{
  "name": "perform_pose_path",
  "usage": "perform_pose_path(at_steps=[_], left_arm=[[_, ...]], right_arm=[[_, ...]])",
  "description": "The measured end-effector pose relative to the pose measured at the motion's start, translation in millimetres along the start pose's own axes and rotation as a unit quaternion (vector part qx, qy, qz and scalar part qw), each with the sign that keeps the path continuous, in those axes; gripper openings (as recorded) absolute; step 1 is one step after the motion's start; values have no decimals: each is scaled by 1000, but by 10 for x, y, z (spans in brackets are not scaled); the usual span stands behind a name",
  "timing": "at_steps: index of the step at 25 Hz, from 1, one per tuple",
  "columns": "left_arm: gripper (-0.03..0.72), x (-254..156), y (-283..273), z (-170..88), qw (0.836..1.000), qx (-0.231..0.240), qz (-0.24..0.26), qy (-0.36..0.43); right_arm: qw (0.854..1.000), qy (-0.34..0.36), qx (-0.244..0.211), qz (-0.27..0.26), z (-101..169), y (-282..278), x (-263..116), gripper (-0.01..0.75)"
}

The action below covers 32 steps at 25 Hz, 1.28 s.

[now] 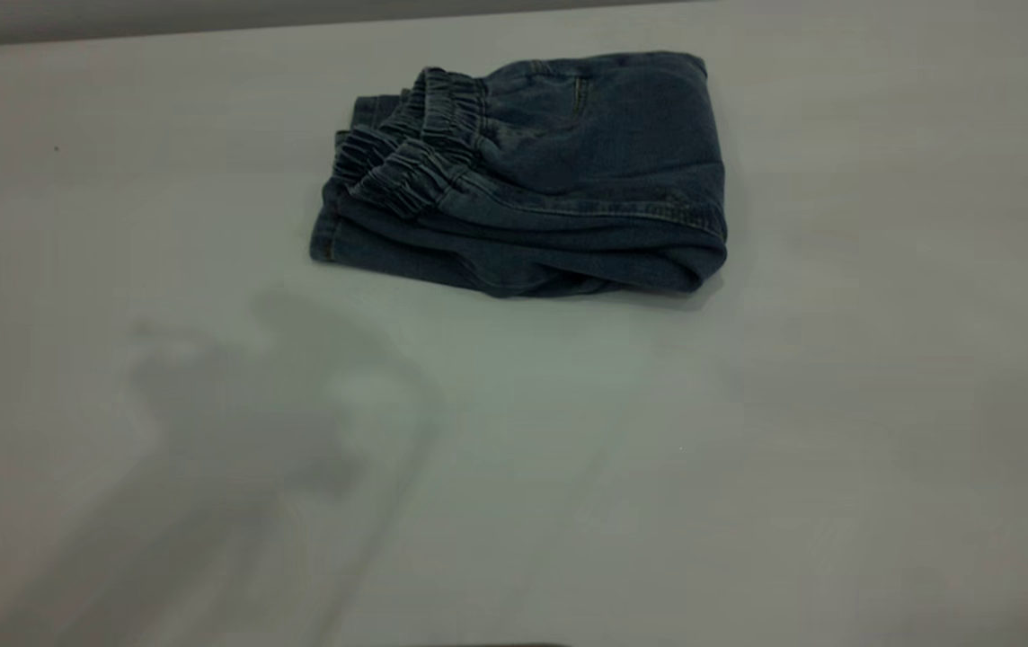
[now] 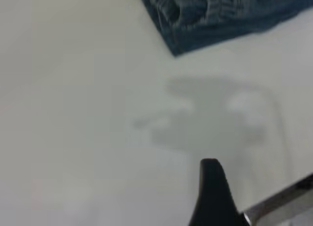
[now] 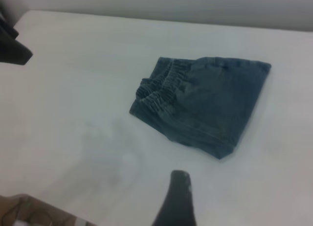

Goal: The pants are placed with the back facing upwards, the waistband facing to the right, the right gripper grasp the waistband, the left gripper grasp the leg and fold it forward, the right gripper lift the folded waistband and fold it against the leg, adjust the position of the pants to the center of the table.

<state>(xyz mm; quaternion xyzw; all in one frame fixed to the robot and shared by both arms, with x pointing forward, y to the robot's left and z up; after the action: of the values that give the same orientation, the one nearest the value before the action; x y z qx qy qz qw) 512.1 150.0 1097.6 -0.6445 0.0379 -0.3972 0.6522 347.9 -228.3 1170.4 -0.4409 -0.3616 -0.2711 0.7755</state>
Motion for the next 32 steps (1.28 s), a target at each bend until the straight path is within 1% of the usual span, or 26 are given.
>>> perform_pose_path(at_steps=[5, 7, 12, 17, 20, 23, 26, 29, 32], left_arm=[[442, -335, -117, -59, 1000, -12, 4, -5], [442, -452, -152, -91, 1000, -20, 4, -8], [442, -787, -318, -123, 1000, -24, -11, -12], [442, -1237, -457, -156, 999, -23, -32, -18], [442, -1516, -557, -174, 998, -20, -59, -21], [442, -1756, -646, -189, 995, -17, -91, -24], [442, -1958, -721, -204, 992, -14, -125, -28], [442, -2132, -773, -218, 987, -11, -158, -32], [442, -2274, -809, -230, 982, -8, -187, -34]], right_arm=[[1000, -12, -1, -15, 71, -97, -363, 569], [1000, -8, -4, -13, 55, -89, -501, 569], [999, -1, -36, -11, -46, -83, -789, 569], [998, 2, -69, -10, -160, -73, -1039, 569], [998, -1, -65, -1, -200, -35, -1189, 569], [997, -15, -75, 20, -309, 23, -1365, 569], [993, -31, -107, 32, -490, 86, -1495, 569], [990, -39, -135, 28, -634, 137, -1574, 569], [987, -43, -155, 17, -720, 138, -1606, 569]])
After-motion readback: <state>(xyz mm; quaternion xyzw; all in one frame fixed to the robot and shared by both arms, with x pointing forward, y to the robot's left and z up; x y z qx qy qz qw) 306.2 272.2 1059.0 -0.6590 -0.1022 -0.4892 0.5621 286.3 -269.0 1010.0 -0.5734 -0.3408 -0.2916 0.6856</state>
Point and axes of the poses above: a point on each arm's last joint axis where the gripper is mounted, y pointing out along that axis toward the gripper, z along the wrist's bending axis when the last joint is at zero, x = y × z, the point moved 6 cm from there along y, pointing out along that axis toward the gripper, and after that the axes turned 4 degrees about y, right-handed, at the moved point
